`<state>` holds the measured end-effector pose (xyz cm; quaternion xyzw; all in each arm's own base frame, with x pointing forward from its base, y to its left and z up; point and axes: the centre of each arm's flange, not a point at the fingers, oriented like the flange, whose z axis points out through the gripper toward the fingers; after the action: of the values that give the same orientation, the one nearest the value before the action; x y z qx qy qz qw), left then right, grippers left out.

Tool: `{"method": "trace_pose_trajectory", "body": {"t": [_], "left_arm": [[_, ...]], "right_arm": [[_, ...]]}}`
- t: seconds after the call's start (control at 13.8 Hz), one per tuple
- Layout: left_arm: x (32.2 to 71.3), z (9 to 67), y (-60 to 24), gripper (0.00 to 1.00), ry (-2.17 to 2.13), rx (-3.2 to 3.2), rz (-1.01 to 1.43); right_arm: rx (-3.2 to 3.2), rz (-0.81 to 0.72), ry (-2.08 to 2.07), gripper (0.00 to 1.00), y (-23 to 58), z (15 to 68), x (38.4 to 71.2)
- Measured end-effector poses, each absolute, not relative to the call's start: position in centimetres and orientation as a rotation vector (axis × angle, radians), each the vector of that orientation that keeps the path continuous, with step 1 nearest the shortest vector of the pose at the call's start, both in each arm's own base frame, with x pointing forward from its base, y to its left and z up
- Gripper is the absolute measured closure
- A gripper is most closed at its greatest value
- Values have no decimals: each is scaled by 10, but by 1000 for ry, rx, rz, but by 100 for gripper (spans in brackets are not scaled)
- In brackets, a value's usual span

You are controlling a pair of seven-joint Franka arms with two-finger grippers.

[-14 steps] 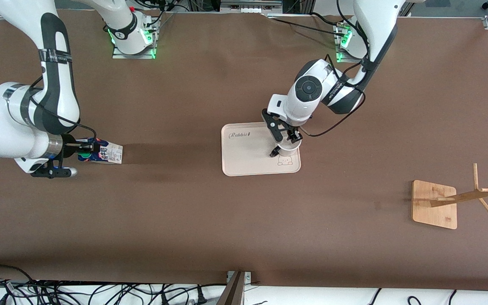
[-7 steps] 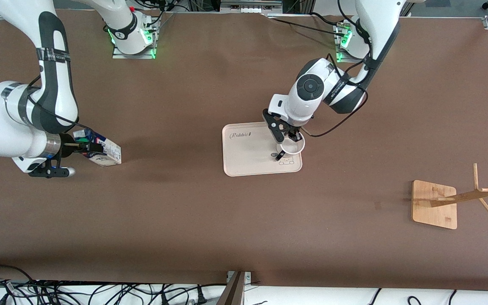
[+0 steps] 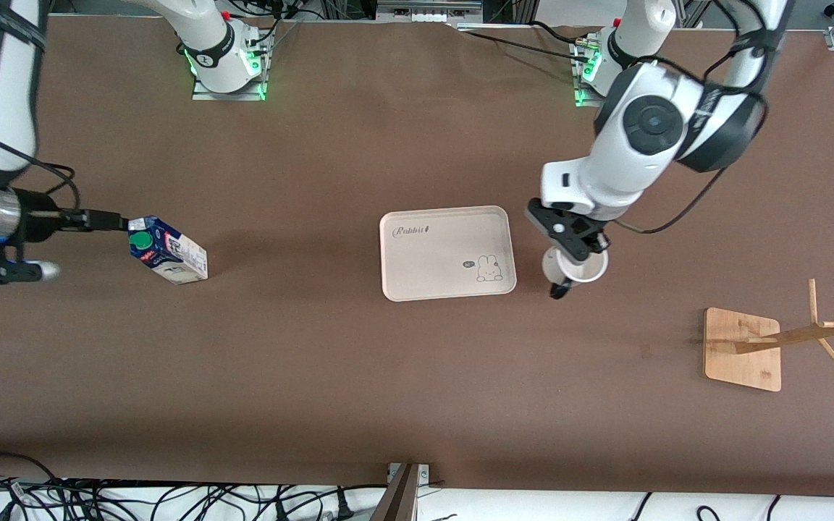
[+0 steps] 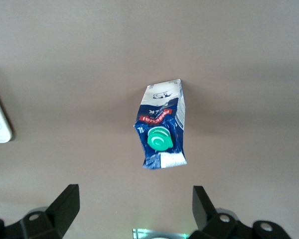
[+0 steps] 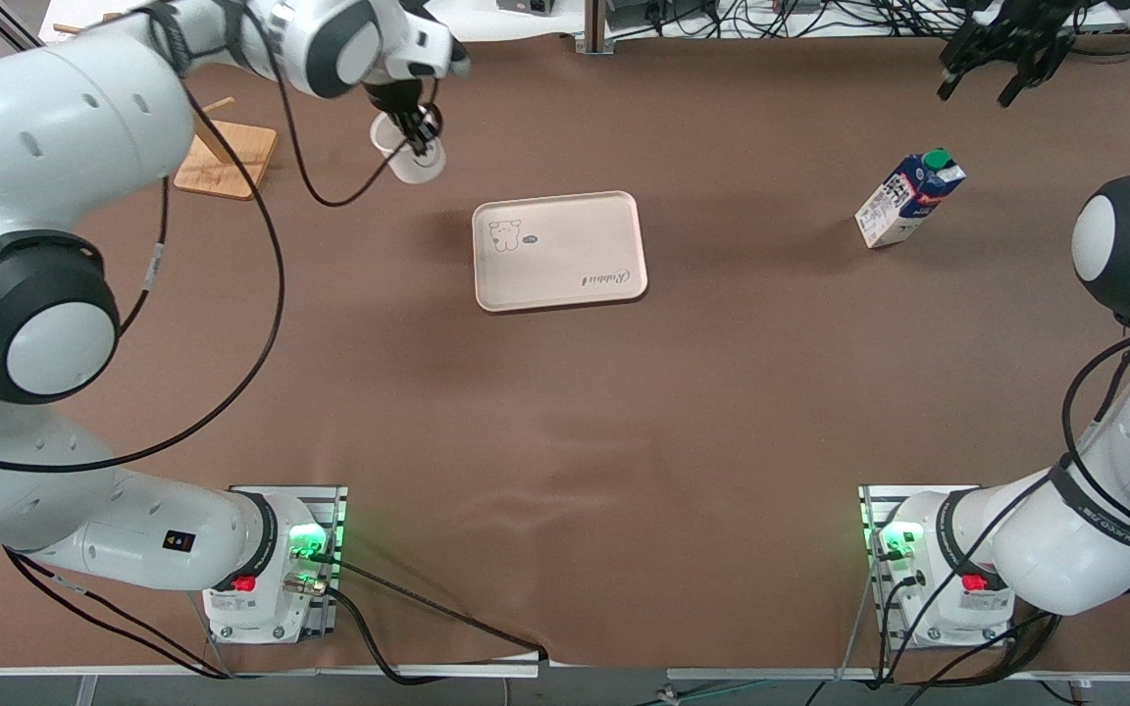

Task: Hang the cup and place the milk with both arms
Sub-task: 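Carry the mug to the wooden stand while the right gripper releases the carton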

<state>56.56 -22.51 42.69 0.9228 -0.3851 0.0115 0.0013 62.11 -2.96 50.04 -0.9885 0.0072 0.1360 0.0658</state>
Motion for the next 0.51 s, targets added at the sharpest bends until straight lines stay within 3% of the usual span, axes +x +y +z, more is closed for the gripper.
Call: {"method": "trace_pose_trajectory", "body": {"t": [0.22,0.51], "left_arm": [[583,463,-154,93,-993,2996,70],[604,503,-41,93,-698,3096,74]], "right_arm": [[-3001,354,6,0,-31,552,618],[-3018,318,12,0,-35,567,618]]}}
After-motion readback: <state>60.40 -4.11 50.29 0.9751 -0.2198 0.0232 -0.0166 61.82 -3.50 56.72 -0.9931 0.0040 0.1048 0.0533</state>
